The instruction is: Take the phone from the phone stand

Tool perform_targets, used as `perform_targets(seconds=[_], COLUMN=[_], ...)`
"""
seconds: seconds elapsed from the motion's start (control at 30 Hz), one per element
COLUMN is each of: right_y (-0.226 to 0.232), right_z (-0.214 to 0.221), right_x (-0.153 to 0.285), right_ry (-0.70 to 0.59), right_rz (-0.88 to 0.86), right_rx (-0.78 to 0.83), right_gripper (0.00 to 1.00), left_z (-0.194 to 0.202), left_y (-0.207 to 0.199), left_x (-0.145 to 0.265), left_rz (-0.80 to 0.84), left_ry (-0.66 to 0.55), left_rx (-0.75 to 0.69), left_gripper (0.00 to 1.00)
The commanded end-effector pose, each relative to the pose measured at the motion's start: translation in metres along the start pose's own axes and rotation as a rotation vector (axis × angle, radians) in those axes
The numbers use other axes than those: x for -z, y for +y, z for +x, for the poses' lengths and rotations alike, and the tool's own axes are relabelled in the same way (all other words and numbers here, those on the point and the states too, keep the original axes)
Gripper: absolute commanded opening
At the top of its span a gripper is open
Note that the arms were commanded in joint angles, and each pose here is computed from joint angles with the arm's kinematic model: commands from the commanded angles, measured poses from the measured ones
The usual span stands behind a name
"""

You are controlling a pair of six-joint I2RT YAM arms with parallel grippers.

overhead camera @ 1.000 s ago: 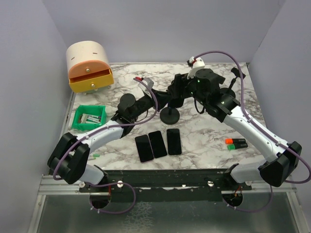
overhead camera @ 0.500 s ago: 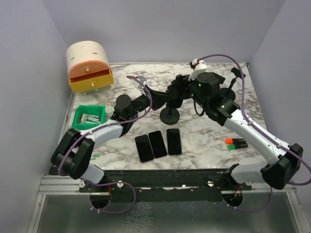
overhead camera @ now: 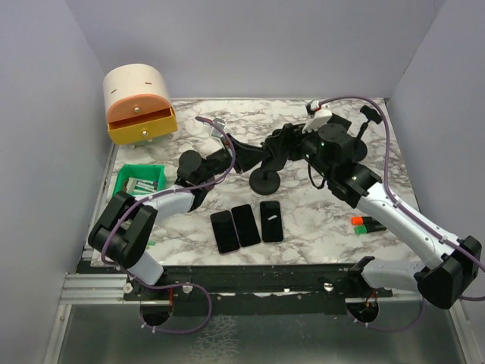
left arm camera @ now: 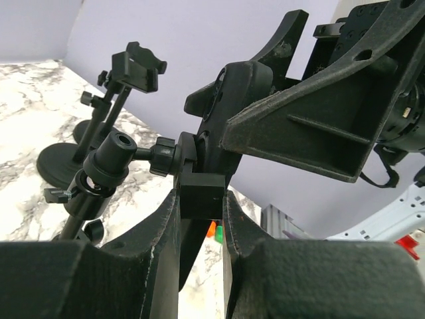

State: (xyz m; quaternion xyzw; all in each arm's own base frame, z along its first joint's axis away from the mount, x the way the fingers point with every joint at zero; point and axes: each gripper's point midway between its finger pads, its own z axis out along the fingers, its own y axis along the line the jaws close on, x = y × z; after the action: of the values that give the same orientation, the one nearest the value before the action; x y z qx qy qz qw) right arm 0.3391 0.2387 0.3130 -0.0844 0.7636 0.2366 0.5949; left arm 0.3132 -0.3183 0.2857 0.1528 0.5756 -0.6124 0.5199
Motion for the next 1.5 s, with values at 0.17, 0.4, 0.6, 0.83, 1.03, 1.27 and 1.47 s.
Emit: perform_targets(seconds=[0.17,0.4,0.6,0.83,1.03,1.27,1.47], right_y=[-0.003,0.000,0.006,0.014,0.018,0.025,0.035], right_z=[-0.017,-0.016,-0.017,-0.021,-0.021,-0.028,-0.048], right_x=[0.020,0.024,0.026,0.032,0.035,0.040,0.057], right_ry=[-0.057,-0.060,-0.060,-0.080,-0.074,-0.081,-0.103], right_rz=[-0.036,-0.065,-0.103,-0.148,-0.175,-0.207,-0.246], right_rx=[0.000,0.023,0.034,0.038,0.049,0.038,0.008], right_gripper=[0.00,0.00,0.00,0.00,0.00,0.00,0.00], left_z=[-0.019,-0.019,-0.022,-0.024,-0.027,-0.030,-0.044], left_y=[0.040,0.043,0.046,0.050,0.049,0.045,0.035], left_x=[0.019,0.018,0.015,0.011,0.010,0.012,0.018], left_rz=[-0.048,-0.039,-0.059,-0.071,-0.066,-0.069,-0.098], left_ry=[-0.098,-0.097,-0.090,-0.081,-0.085,-0.084,-0.111], left_rx=[0.186,0.208,0.188,0.173,0.166,0.140,0.041], left_gripper=[0.00,0.00,0.04,0.17,0.30,0.56,0.99])
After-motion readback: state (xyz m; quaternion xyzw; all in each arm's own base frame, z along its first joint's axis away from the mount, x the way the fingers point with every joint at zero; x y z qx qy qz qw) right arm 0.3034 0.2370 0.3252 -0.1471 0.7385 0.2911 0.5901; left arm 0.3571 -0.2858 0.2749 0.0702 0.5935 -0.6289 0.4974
